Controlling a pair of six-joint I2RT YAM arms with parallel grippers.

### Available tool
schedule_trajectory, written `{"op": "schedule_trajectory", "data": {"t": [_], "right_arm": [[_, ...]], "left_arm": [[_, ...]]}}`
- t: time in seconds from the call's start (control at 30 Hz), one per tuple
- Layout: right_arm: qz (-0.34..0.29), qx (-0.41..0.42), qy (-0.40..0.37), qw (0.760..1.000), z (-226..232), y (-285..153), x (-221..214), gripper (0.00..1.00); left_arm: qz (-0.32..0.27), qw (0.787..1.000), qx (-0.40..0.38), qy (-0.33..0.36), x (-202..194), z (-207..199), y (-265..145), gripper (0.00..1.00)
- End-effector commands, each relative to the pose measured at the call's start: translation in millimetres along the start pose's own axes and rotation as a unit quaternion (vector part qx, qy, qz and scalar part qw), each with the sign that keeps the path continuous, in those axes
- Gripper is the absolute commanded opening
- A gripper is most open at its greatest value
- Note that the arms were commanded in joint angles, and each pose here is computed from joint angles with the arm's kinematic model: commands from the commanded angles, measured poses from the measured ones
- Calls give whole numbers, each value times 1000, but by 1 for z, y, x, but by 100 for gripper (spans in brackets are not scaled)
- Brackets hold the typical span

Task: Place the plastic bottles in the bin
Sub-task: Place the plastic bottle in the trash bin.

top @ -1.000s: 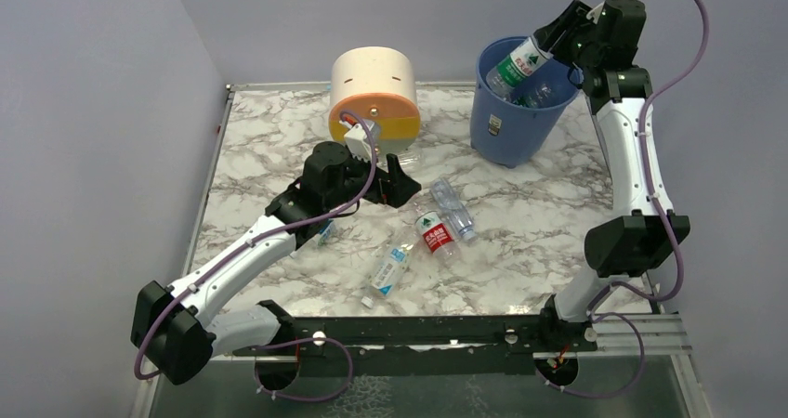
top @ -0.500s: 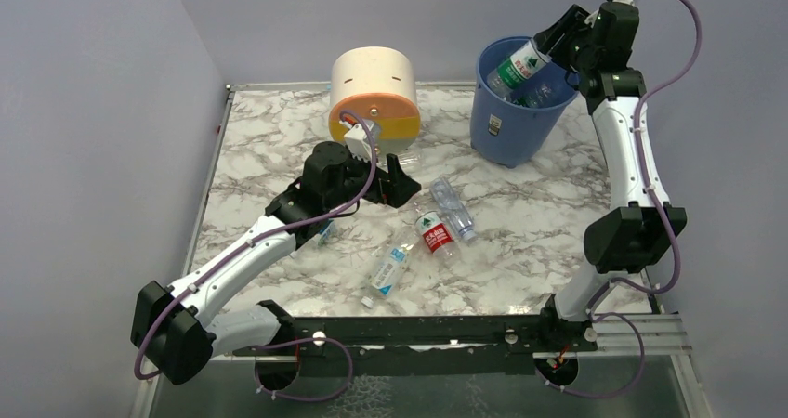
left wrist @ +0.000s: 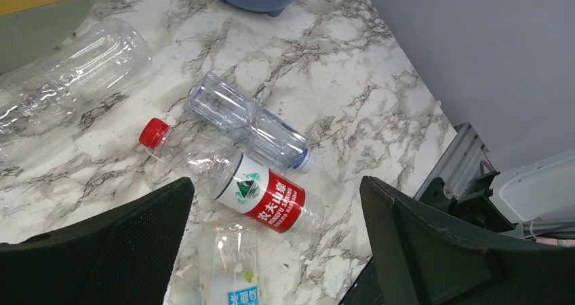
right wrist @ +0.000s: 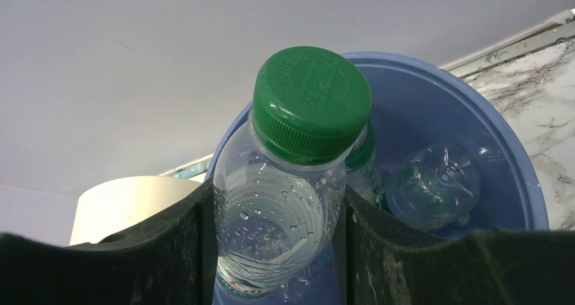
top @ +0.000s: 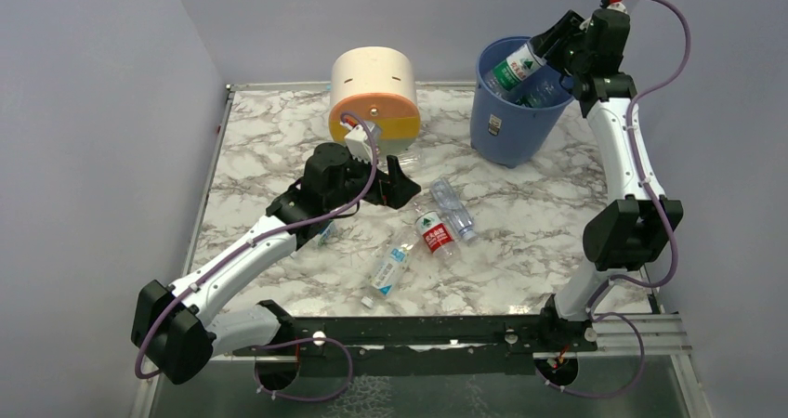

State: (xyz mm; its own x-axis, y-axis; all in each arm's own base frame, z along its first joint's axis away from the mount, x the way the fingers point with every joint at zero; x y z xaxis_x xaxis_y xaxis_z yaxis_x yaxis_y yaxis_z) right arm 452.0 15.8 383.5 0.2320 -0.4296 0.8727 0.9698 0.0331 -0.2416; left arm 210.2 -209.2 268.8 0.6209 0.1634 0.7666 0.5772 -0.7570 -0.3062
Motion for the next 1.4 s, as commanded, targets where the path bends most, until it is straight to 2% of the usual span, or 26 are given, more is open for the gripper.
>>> {"op": "schedule_trajectory", "data": {"t": [0.0,0.33,0.63,1.1,1.17,1.23,1.37], "right_arm": [[27,-36,-7,999,-19,16,-22,55],[18,-54,-1,998,-23,17,-24,56],[-10,-22,35,999,-15,16,-16,56],[-17,-46,98,994,-34,29,-19,60],[-15,-41,102,994,-36,28,-19,66],[-8,-42,103,994,-37,28,-21,77],[7,-32,99,995,-38,27,-26,85]], "left_arm": [[2,1000,-7,1,-1,1,1,99],[4,1000,-8,1,-1,2,3,99],[4,1000,-7,0,-2,2,3,99],[2,1000,-7,1,-2,2,2,99],[2,1000,-7,1,-2,2,3,99],[3,1000,-7,1,-2,2,3,99],[3,1000,-9,1,-1,2,4,99]]}}
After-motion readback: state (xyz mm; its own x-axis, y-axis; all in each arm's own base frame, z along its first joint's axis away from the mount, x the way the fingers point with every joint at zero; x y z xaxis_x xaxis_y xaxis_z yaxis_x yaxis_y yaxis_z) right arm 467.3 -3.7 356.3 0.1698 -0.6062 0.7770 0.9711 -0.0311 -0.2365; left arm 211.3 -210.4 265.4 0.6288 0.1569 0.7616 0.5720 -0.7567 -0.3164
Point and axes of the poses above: each gripper's point midway between its finger pads, its own y axis out along the fingers, its own z axis along the line the jaws close on, x = y × z, the point moved 9 cm from there along -y, back along the fingers, and after that the axes turned 5 degrees about -y, right-handed, at the moved point
